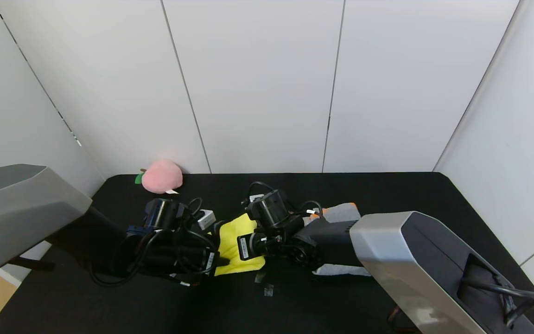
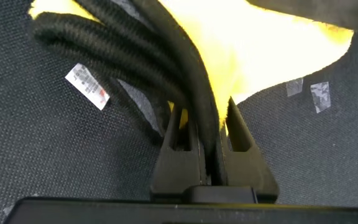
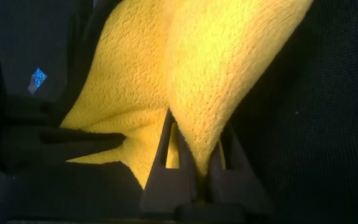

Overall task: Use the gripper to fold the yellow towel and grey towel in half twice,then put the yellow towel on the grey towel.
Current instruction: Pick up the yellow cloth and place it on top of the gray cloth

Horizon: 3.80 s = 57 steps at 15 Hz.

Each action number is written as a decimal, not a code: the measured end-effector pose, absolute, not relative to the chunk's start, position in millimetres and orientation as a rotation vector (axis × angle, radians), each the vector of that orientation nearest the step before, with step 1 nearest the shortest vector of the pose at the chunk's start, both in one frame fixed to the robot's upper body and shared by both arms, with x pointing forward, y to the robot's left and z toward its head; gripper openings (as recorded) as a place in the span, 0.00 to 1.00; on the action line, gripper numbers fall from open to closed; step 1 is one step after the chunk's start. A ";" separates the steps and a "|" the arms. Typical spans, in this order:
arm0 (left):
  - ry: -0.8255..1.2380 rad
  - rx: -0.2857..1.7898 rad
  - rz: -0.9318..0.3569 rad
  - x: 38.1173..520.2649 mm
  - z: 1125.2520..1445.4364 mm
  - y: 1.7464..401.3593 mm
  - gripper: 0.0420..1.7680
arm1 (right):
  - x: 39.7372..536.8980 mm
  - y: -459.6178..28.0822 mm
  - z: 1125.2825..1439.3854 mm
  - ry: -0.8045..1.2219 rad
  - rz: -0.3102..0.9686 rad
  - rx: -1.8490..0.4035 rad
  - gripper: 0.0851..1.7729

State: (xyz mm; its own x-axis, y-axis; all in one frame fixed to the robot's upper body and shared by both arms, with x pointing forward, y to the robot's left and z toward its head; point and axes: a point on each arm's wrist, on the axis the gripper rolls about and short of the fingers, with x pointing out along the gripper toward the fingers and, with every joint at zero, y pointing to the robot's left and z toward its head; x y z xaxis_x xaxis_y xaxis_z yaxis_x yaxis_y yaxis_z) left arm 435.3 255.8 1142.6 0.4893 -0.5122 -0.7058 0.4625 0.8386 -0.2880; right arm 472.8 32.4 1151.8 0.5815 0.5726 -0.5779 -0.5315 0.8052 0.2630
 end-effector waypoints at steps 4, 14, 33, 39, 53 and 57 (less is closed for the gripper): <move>0.874 -0.060 -0.589 434.8 1144.7 256.0 0.08 | 472.3 32.3 1154.4 0.691 0.637 0.059 0.07; 0.791 0.062 -0.494 410.7 1197.0 229.5 0.08 | 462.9 7.5 1213.1 0.717 0.594 0.047 0.07; 0.688 0.203 -0.644 369.8 1256.8 60.7 0.08 | 453.3 -164.8 1279.6 0.749 0.304 0.104 0.07; 0.697 0.237 -0.682 375.1 1237.1 28.4 0.08 | 453.9 -195.7 1265.6 0.760 0.232 0.108 0.07; 0.762 0.272 -0.685 379.2 1199.7 13.0 0.08 | 464.4 -207.9 1213.1 0.832 0.194 0.105 0.07; 0.801 0.296 -0.683 376.3 1193.1 14.1 0.23 | 468.4 -216.3 1209.0 0.825 0.145 0.103 0.29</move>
State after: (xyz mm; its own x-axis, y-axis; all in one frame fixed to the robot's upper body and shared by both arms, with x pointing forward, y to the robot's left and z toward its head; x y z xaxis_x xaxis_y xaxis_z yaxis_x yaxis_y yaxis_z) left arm 376.3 14.1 1193.1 0.4992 -0.4471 -0.7422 0.6618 0.7497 -0.0066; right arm 468.4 -216.3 1209.0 0.6697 0.1686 -0.7233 -0.0889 0.9851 0.1474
